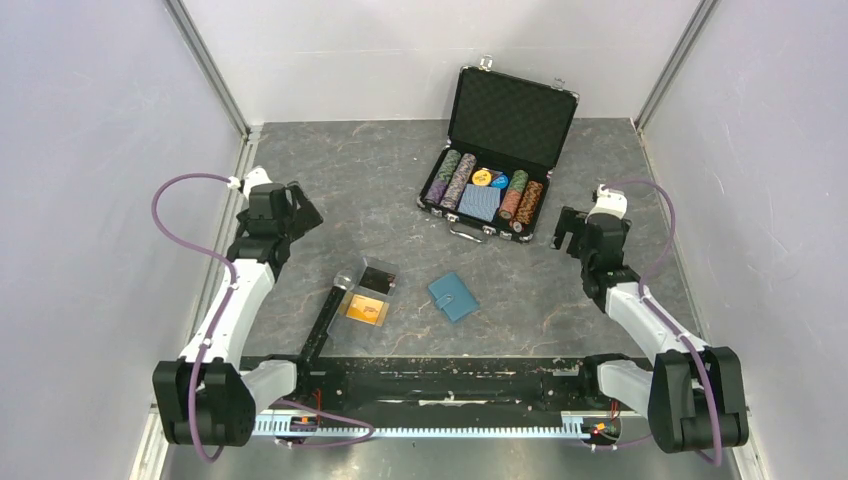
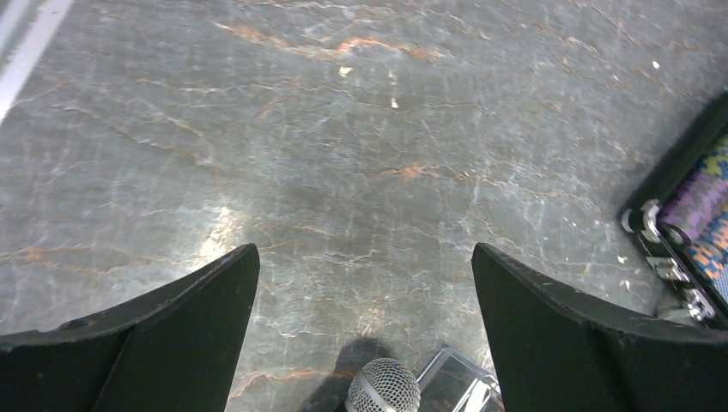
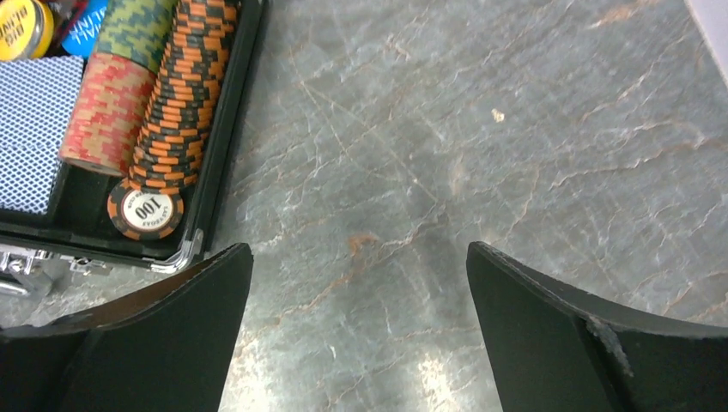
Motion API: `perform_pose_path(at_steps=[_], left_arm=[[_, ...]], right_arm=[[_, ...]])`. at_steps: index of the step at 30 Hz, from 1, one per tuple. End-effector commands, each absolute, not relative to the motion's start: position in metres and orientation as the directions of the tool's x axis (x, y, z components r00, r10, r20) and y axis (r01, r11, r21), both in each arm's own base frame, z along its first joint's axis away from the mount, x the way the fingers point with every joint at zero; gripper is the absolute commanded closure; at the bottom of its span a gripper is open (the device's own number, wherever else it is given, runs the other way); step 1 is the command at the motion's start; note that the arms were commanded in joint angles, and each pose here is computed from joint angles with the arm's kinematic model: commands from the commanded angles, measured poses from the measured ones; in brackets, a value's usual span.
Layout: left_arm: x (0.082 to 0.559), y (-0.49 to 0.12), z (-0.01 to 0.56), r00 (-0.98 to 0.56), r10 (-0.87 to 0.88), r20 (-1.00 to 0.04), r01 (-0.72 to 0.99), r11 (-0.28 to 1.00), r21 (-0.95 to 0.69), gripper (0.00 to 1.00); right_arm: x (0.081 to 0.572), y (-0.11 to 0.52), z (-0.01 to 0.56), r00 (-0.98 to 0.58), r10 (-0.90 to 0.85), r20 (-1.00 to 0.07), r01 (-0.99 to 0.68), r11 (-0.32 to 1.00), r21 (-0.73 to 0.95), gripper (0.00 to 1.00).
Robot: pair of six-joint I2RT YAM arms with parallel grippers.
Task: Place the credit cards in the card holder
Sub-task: Pick up the card holder from the center of the board.
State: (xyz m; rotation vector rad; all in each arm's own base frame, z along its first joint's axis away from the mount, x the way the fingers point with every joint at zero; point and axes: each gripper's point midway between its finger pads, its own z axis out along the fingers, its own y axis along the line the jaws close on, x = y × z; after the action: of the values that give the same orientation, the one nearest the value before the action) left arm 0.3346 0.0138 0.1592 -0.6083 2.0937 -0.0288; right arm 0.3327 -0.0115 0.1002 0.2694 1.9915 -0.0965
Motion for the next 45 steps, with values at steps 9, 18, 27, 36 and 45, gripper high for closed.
perform_pose_path(at_steps=[9,18,27,36,45], left_arm=[[0.34,0.014,0.212,-0.446,-0.363,-0.818,-0.351,0.912,-0.214,0.0],[0.345,-0.056,0.19,-0.658,-0.411,-0.631,-0.147,0.892,-0.427,0.0],[0.316,-0.176,0.169,-0.808,-0.328,-0.49,0.022,0.813,-0.581,0.0],[0.265,-0.283,0.158,-0.905,-0.231,-0.356,0.086,0.722,-0.687,0.0],[0.226,-0.303,0.113,-0.963,-0.169,-0.212,0.016,0.744,-0.668,0.15]], right_arm=[[0.329,0.03,0.116,-0.491,0.231,-0.84,0.088,0.972,0.216,0.02],[0.318,0.07,0.112,-0.58,0.196,-0.79,-0.105,0.945,0.311,0.02],[0.301,0.111,0.102,-0.661,0.174,-0.73,-0.258,0.86,0.439,0.02],[0.286,0.171,0.098,-0.734,0.113,-0.67,-0.379,0.75,0.542,0.01],[0.264,0.217,0.076,-0.832,0.065,-0.551,-0.379,0.659,0.649,0.07]])
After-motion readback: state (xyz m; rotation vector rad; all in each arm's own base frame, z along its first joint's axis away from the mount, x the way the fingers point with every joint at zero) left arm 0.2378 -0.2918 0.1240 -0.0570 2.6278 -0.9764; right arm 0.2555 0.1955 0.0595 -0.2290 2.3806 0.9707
